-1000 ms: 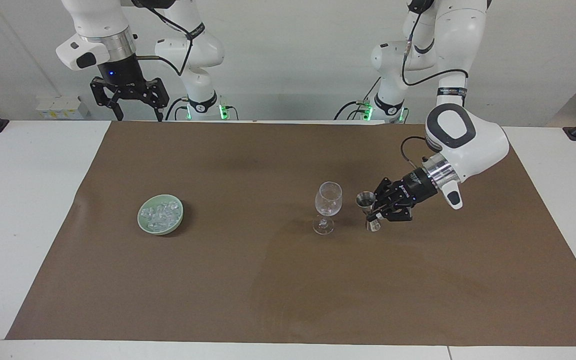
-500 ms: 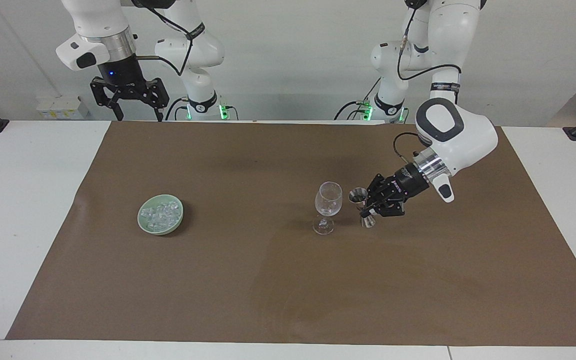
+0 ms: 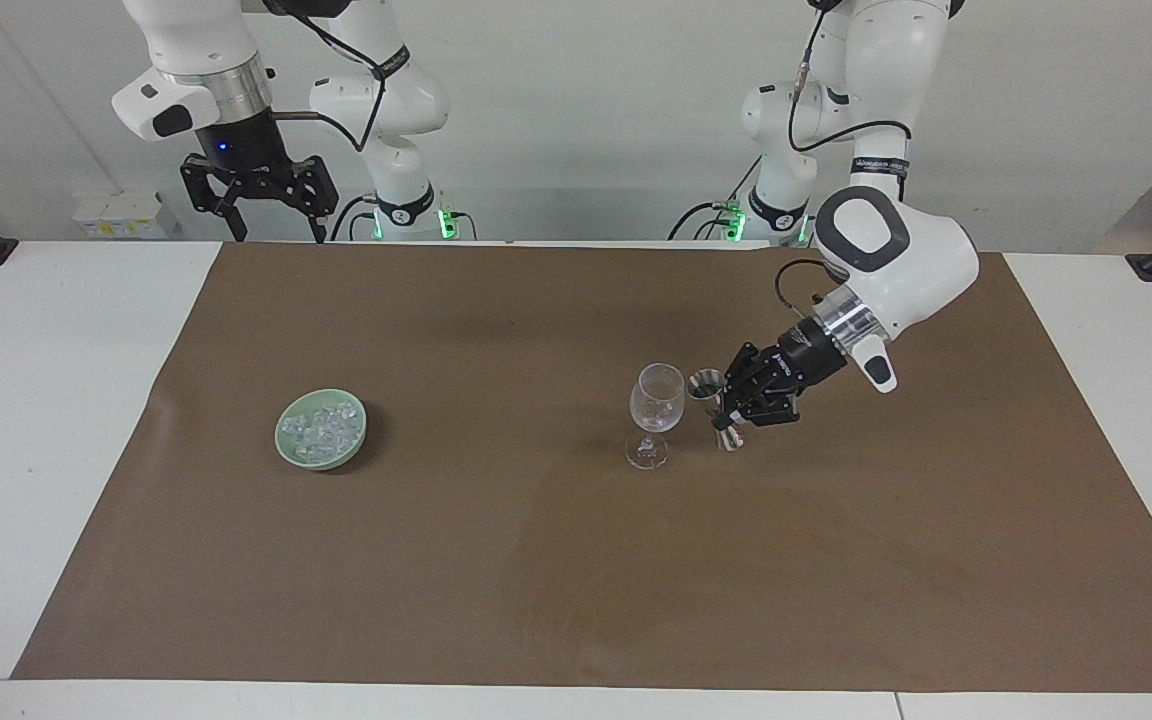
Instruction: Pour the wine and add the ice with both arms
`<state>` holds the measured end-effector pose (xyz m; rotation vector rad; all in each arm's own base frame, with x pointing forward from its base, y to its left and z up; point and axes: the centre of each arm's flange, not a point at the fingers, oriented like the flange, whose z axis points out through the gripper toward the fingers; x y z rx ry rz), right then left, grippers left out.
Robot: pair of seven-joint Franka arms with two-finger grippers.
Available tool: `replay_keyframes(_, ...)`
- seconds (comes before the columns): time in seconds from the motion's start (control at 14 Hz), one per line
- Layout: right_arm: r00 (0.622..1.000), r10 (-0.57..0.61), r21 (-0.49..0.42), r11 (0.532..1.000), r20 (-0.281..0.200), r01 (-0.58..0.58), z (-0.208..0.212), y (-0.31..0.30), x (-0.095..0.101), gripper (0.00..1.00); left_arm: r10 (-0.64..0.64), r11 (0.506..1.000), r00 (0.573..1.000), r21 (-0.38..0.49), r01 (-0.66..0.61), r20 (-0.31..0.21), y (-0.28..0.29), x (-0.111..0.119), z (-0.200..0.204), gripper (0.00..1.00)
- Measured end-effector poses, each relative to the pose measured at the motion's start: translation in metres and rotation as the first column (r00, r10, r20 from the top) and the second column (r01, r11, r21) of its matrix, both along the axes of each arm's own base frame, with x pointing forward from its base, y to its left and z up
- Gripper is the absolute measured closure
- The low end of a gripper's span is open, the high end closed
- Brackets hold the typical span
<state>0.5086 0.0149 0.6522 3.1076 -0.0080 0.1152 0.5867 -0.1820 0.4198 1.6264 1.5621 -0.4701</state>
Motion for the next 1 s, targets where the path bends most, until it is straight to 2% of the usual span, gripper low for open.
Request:
replay_keyframes(0.57, 1.000, 0.000, 0.000, 1.000, 0.000, 0.000, 0.000, 0.000, 0.000, 0.00, -0.006, 0.999, 0.997, 0.043, 0.003, 0.075, -0.012, -0.008, 0.009, 0.78)
replay_keyframes(1.0, 1.000, 0.000, 0.000, 1.000, 0.000, 0.000, 0.000, 0.000, 0.000, 0.00, -0.015, 0.997, 0.994, 0.072, 0.007, 0.112, -0.017, -0.013, 0.007, 0.78)
